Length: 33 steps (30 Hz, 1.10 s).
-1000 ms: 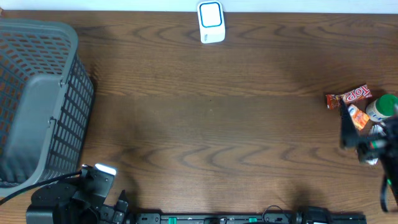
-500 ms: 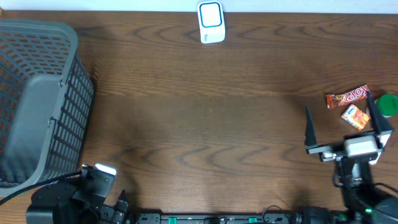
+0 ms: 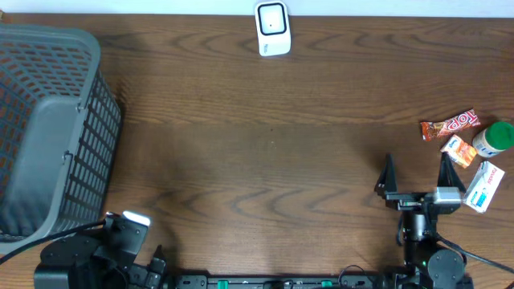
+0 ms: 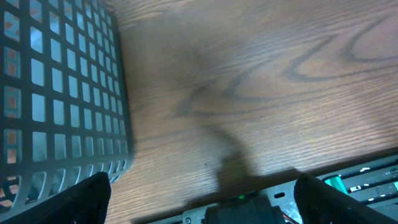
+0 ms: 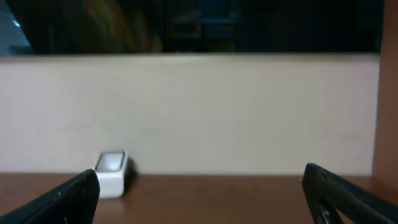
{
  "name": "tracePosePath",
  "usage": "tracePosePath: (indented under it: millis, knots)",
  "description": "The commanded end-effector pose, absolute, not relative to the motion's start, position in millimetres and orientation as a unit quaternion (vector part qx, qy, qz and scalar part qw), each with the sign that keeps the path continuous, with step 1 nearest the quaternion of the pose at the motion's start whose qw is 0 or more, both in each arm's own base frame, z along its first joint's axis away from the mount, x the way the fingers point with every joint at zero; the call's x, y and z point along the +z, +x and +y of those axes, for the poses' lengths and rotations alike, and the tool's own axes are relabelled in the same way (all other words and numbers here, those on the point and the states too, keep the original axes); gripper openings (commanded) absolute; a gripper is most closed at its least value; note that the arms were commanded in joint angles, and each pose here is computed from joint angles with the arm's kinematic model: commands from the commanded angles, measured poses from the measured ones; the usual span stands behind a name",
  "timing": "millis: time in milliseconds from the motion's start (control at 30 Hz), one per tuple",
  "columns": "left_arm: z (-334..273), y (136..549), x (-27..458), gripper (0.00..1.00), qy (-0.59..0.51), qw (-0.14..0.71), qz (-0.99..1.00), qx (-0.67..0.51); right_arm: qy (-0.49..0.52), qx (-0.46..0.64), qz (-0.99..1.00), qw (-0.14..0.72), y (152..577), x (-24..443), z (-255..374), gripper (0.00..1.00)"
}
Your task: Scan the item barcode
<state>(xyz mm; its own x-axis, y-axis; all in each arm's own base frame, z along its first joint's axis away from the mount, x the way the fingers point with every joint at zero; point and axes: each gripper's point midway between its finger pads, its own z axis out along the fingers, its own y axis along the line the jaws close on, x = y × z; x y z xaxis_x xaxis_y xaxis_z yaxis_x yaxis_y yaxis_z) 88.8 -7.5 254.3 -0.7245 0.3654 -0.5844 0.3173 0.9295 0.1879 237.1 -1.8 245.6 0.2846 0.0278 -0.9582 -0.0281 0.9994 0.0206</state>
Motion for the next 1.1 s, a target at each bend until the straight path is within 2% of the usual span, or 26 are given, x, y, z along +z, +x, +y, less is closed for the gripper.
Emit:
tracePosePath:
  millis: [0,367,1067]
  knots:
    - [-6.2,87.8,255.6,0.95,0.186,0.324,0.926,0.042,0.035,0.008,0.613,0.789,239.0,235.2,-12.9,0.99]
    - [-6.2,87.8,255.6,0.95,0.186,0.324,0.926,0.042,0.060,-0.007,0.732,0.679,245.2,155.9,-21.2,0.99]
    - [-6.2,87.8,255.6,0.95,0.186,0.324,0.926,0.042,0.057,-0.003,0.731,0.680,245.5,156.4,-19.4,0.99]
